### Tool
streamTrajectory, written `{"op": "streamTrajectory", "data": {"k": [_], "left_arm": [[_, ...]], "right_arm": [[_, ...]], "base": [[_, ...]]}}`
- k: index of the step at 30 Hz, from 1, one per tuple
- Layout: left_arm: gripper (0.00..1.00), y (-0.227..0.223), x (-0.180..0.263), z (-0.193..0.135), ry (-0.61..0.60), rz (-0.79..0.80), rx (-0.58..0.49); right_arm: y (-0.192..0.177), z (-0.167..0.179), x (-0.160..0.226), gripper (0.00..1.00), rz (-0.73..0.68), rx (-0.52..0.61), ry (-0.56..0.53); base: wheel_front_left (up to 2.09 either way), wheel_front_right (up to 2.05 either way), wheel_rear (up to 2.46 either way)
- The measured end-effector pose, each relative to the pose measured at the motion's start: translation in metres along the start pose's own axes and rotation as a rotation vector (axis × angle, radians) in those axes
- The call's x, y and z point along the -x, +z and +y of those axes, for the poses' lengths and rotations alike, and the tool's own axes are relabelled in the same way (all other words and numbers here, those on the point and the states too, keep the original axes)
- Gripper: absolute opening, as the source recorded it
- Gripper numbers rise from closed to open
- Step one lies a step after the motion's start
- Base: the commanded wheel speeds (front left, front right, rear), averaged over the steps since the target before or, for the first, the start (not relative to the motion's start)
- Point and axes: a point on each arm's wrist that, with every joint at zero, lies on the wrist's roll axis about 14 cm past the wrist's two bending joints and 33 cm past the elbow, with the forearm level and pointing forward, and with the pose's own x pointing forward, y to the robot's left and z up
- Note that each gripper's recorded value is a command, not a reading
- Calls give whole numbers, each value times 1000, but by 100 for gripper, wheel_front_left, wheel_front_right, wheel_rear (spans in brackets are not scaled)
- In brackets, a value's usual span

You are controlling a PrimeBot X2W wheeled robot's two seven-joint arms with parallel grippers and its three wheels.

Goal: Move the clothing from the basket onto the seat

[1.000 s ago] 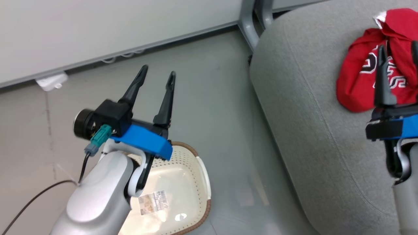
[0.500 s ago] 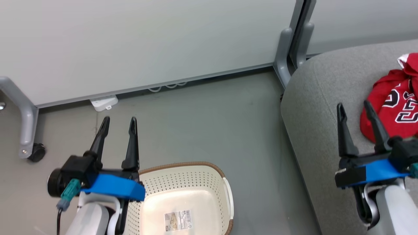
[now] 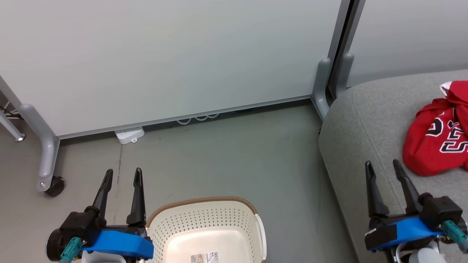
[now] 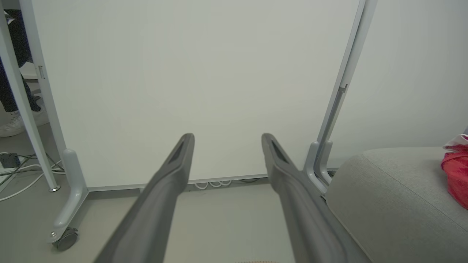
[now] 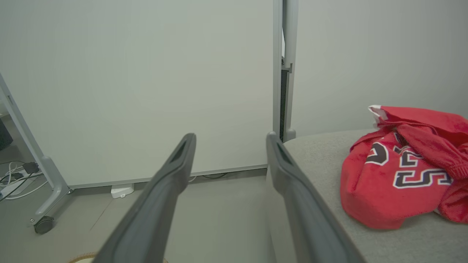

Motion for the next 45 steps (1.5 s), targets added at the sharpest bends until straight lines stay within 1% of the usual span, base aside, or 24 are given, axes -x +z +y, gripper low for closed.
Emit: {"op": "streamTrajectory", "data": {"k": [6,13,28,29,36,45], "left_arm": [[100,2,11,7,24,-3,-2],[100,0,21,16,52,6,-7],[100,-2,25,12,58,12,5],[0,-2,26,13,60,12,3],[0,-32,41,18,90,113,26],[0,-37,42,28,146,140,187]], "right_arm": [[-10,10,11,100,27,-28,8],[-14,13,17,100,37,-45,4],[-12,16,17,100,30,-45,11],[-12,16,17,0,31,-45,11],[-37,14,28,0,114,-65,-4],[-40,7,28,0,134,-237,-63]], "base": [[0,0,0],[0,0,0],[0,0,0],[0,0,0],[0,0,0],[0,0,0]]}}
